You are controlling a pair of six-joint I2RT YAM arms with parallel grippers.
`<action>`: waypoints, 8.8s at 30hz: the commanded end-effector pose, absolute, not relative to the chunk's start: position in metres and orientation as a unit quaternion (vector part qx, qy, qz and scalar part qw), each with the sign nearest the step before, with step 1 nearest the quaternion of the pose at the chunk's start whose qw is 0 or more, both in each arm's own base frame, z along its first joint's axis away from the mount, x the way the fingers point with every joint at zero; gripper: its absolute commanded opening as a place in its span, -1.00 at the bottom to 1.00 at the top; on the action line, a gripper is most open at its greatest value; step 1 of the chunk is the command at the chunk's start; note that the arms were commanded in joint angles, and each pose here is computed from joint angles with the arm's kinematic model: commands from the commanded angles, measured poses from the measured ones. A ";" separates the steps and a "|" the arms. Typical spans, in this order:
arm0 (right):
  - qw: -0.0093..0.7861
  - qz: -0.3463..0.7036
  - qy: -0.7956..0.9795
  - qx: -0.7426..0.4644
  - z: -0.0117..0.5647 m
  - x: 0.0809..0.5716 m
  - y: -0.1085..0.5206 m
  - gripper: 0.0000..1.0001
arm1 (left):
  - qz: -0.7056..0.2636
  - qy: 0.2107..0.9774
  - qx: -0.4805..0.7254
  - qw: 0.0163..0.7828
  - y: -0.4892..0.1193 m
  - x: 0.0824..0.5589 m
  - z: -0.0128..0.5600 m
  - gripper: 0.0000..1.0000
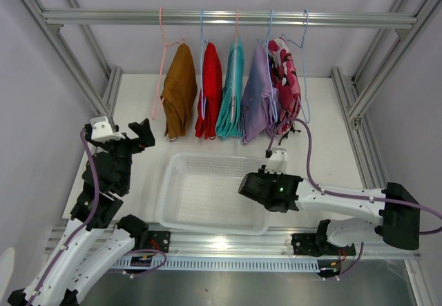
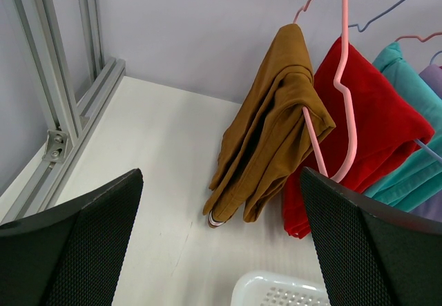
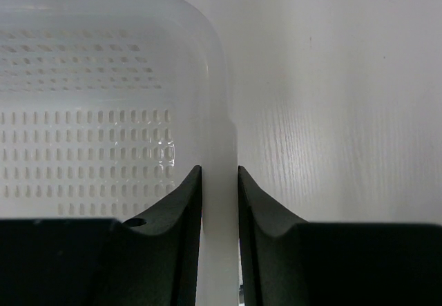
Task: Remove the trousers from the hanger
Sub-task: Move the bin to the center of the board, then pick up the bin at the center of the board, then place the bin at the corner of the board.
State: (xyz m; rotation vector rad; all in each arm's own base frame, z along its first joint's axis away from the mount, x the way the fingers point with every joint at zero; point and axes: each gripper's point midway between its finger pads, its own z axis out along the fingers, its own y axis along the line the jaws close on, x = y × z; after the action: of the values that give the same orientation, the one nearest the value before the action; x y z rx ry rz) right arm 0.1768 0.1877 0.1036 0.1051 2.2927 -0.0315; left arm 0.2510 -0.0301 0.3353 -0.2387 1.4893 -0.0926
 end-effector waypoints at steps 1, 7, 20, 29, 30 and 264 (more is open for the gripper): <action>0.443 -0.030 0.893 0.074 0.104 0.193 0.180 -1.00 | -0.048 0.663 -0.105 0.740 -0.031 0.250 0.345 0.99; 0.445 -0.031 0.890 0.096 0.109 0.202 0.164 -1.00 | -0.049 0.664 -0.100 0.739 -0.033 0.250 0.345 0.99; 0.433 -0.030 0.899 0.066 0.122 0.221 0.140 -0.31 | -0.045 0.669 -0.094 0.736 -0.035 0.253 0.342 0.99; 0.428 -0.035 0.901 0.062 0.124 0.226 0.134 0.35 | -0.039 0.666 -0.097 0.739 -0.032 0.252 0.343 0.99; 0.428 -0.036 0.901 0.063 0.126 0.226 0.132 0.40 | -0.039 0.664 -0.096 0.740 -0.032 0.251 0.344 0.99; 0.353 0.069 0.891 0.278 0.186 0.201 0.029 -0.49 | -0.079 0.676 -0.045 0.731 -0.054 0.249 0.348 0.99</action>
State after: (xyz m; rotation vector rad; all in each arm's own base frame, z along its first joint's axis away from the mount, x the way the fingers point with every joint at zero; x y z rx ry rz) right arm 0.2144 0.0291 0.1943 0.6430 2.2793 0.1950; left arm 0.2542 -0.0514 0.3272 -0.1107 1.5338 -0.1346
